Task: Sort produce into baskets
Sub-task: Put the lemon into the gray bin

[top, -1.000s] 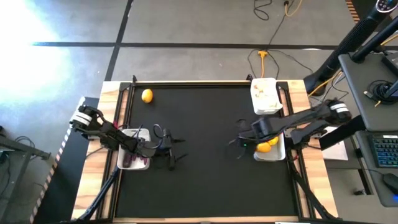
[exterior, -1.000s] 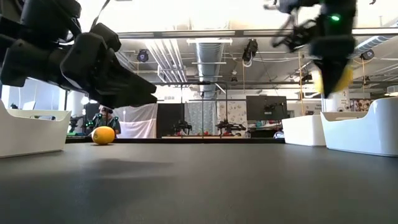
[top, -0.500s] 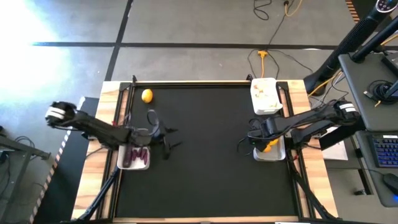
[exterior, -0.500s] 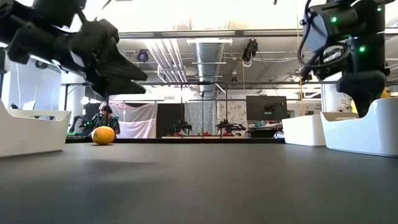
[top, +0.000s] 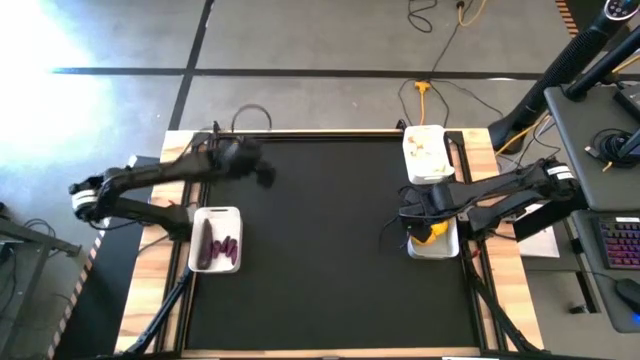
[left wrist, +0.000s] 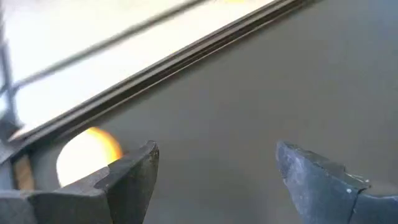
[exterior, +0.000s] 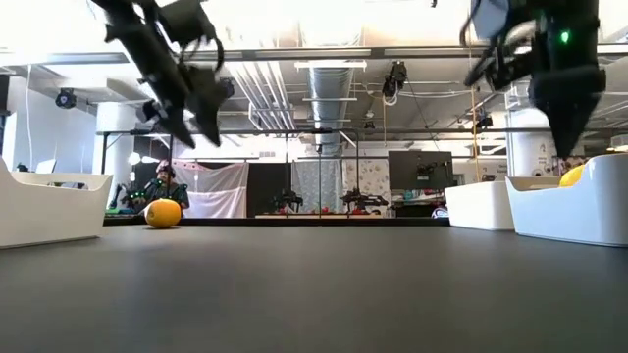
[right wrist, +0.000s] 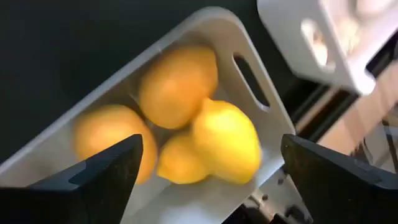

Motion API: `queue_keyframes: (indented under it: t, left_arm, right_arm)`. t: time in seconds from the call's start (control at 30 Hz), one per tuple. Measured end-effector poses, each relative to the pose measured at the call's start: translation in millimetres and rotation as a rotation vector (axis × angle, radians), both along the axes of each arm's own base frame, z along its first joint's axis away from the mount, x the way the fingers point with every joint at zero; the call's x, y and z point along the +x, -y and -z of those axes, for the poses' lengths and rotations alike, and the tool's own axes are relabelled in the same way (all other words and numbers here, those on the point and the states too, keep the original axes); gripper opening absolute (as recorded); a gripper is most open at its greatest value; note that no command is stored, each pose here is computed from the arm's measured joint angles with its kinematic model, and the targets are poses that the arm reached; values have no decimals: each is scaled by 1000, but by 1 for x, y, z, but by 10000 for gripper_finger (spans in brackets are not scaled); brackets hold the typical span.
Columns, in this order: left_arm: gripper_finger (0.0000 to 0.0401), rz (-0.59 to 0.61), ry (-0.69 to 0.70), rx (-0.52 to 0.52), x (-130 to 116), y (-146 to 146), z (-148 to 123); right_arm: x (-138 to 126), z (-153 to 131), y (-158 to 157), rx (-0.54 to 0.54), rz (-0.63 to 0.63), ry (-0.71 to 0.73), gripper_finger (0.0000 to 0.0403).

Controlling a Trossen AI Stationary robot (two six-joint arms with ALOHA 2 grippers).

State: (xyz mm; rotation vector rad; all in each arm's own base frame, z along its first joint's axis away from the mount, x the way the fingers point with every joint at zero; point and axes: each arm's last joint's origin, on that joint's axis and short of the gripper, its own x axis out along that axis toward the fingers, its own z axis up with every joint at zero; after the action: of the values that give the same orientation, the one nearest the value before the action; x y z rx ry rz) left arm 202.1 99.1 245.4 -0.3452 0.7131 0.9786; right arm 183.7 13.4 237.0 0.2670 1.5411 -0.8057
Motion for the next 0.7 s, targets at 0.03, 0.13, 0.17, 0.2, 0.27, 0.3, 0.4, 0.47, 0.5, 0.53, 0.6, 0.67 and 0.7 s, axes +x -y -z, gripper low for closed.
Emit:
queue_keyframes:
  t: [0.03, 0.13, 0.17, 0.2, 0.27, 0.3, 0.4, 0.47, 0.5, 0.53, 0.6, 0.67, 0.7]
  left_arm:
    - [306, -42, -28, -29, -3, -12, 2]
    - [306, -158, -80, -97, -12, -47, 10]
    - [306, -194, -85, -118, -15, -58, 12]
    - [306, -229, -84, -134, -18, -69, 13]
    - [306, -286, -91, -156, -24, -88, 13]
    - [306, -311, -101, -162, -26, -97, 13]
    - [306, -359, -130, -210, -32, -121, 18]
    - [306, -388, -157, -238, -35, -137, 23]
    - [306, -401, -173, -252, -36, -144, 26]
    - [306, -412, -187, -267, -36, -150, 29]
    - [306, -417, -201, -313, -36, -160, 36]
    - [306, -410, -223, -372, -34, -164, 43]
    - [306, -409, -245, -401, -33, -165, 46]
  right_arm:
    - [2, -4, -2, -6, -25, 22, 377]
    - [7, -13, -11, -32, -99, 81, 381]
    - [7, -14, -15, -46, -123, 95, 381]
    - [8, -15, -18, -58, -145, 107, 381]
    - [8, -17, -25, -80, -178, 126, 382]
    - [8, -18, -28, -93, -190, 137, 382]
    - [9, -16, -35, -100, -220, 176, 382]
    - [10, -14, -39, -99, -240, 198, 382]
    - [10, -14, -40, -98, -248, 206, 382]
    - [10, -14, -42, -97, -258, 209, 382]
    - [10, -14, -44, -97, -273, 208, 382]
    - [9, -14, -46, -96, -284, 209, 382]
    - [9, -14, -47, -95, -289, 210, 382]
